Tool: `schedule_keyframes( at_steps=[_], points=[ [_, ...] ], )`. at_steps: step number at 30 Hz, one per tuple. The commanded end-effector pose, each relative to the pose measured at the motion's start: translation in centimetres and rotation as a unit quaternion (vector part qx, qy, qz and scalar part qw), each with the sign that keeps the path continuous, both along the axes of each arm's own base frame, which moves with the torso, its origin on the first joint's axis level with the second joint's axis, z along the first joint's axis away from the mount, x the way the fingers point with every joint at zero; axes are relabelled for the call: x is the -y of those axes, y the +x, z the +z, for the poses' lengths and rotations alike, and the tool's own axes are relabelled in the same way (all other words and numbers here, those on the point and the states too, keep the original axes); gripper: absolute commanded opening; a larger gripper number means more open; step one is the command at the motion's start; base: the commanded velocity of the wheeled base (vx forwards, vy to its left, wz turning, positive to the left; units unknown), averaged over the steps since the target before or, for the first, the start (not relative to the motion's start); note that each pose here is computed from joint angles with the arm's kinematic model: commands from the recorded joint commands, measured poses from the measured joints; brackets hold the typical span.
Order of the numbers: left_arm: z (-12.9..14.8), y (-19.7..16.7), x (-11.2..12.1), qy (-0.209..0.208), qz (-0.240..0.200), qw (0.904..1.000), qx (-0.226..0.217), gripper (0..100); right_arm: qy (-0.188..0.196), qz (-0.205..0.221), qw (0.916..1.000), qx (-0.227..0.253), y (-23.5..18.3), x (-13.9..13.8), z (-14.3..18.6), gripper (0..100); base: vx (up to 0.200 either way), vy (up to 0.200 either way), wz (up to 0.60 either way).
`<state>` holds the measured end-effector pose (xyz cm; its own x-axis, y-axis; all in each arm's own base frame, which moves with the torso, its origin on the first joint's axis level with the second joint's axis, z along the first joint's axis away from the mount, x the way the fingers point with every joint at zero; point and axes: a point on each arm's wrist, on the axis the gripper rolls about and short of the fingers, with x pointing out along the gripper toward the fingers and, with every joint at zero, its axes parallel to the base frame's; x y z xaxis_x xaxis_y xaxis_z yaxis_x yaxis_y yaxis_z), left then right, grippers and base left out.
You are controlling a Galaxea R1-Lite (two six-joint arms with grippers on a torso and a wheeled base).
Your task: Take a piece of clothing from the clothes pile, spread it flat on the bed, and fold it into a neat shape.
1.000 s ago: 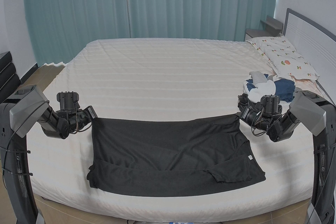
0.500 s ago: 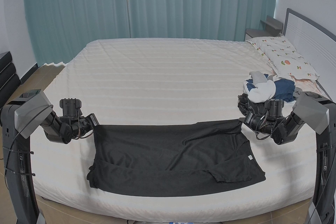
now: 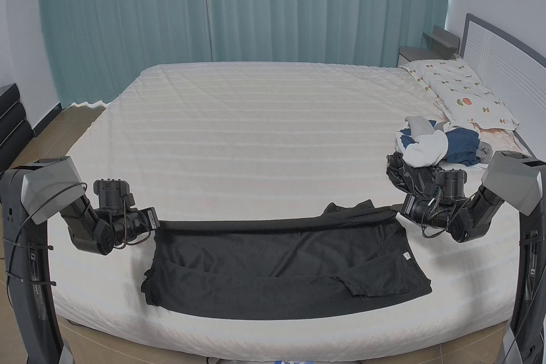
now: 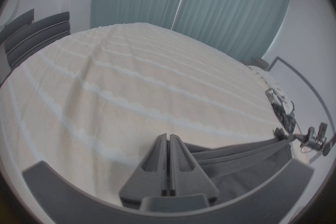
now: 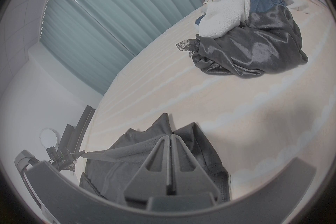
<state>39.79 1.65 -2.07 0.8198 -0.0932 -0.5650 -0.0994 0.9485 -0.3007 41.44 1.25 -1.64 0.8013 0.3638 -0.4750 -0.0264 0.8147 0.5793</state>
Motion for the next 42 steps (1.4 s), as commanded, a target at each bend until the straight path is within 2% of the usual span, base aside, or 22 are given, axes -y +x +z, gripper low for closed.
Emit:
schedule_keyframes(
  at_steps=[1,6,17,26,32,42],
  points=[
    [-0.6,-0.9,0.0,0.012,-0.009,0.9998,-0.017,0,-0.007,0.003,0.9999,-0.01,-0.7,0.1,-0.3,0,0.0,0.0,0.0],
    [-0.8,-1.8,0.1,0.022,-0.015,0.9996,-0.007,0,-0.031,0.018,0.9993,-0.015,-1.9,0.8,-0.5,0,0.0,0.0,0.0],
    [-1.1,-4.0,0.0,0.05,-0.033,0.9981,-0.015,0,-0.039,0.03,0.9986,-0.02,-4.2,1.4,-0.7,0,0.0,0.0,0.0],
    [-1.7,-6.2,0.0,0.084,-0.059,0.9943,-0.03,0,-0.053,0.051,0.9969,-0.028,-6.0,1.4,-1.5,0,0.0,0.0,0.0],
    [-2.4,-7.9,-0.1,0.104,-0.077,0.9904,-0.049,0,-0.076,0.059,0.9947,-0.037,-7.0,2.2,-2.1,0,0.0,0.0,0.0],
    [-2.9,-8.9,0.1,0.107,-0.082,0.9894,-0.055,0,-0.088,0.072,0.9922,-0.049,-7.7,2.1,-3.0,0,0.0,0.0,0.0]
  ],
)
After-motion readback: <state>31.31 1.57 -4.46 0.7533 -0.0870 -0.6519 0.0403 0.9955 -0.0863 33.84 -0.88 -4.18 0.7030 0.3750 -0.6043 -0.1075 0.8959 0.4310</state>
